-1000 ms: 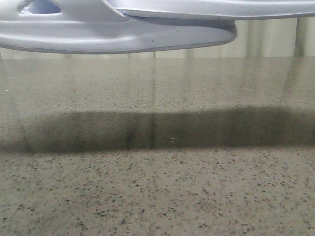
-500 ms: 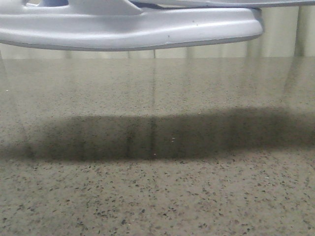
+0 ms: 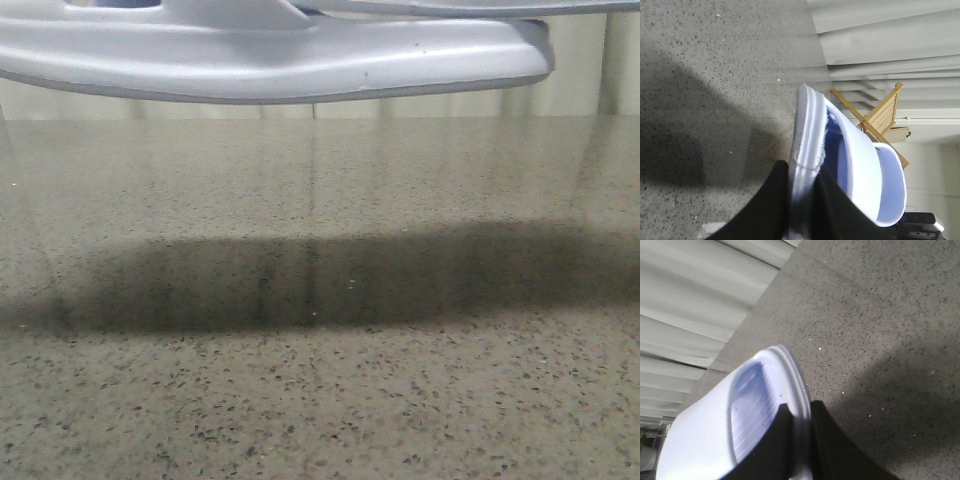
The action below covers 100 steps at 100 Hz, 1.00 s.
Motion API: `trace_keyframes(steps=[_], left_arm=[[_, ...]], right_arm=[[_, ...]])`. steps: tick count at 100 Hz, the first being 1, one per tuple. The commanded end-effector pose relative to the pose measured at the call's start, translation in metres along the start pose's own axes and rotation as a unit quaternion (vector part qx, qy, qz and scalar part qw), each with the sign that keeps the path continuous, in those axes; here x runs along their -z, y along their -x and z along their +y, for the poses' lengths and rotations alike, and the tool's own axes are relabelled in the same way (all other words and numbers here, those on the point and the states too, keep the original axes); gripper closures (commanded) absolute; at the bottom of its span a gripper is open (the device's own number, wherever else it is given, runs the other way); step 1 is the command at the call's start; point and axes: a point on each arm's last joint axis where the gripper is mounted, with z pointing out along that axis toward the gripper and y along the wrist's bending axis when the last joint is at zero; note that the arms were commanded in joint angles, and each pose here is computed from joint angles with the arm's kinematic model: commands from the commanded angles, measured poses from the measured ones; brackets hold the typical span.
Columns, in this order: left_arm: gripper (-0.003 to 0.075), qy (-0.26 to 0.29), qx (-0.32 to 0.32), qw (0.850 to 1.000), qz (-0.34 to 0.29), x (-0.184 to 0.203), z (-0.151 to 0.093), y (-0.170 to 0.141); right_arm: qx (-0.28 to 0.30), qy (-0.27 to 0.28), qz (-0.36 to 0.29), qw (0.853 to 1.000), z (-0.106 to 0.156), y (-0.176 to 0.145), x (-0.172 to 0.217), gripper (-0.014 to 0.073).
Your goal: Insert blue slippers together front up
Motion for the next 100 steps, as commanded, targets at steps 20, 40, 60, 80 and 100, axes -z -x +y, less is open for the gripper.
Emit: trace_keyframes(steps=[20, 40, 60, 80, 100], left_arm=[[0.0704, -0.062, 0.010, 0.997, 0.043, 0.002, -0.018, -0.007], [0.0704, -0.067, 0.012, 0.996, 0.052, 0.002, -0.019, -0.008], [0.0704, -0.067, 0.011, 0.996, 0.052, 0.002, -0.019, -0.008], [0.0704, -0.067, 0.011, 0.996, 0.052, 0.002, -0.019, -0.008], [0.0704, -0.070, 0.014, 0.996, 0.052, 0.002, -0.019, -0.008]], right_arm=[[-0.012, 0.046, 0.007, 0.999, 0.014, 0.001, 0.004, 0.0702], [-0.008, 0.049, 0.011, 0.999, 0.014, 0.001, 0.004, 0.0702], [-0.017, 0.039, 0.016, 0.999, 0.006, -0.004, 0.000, 0.0702], [-0.073, 0.024, 0.019, 0.997, -0.017, -0.015, -0.010, 0.0702], [-0.087, 0.018, 0.004, 0.996, -0.023, -0.015, -0.012, 0.0702]])
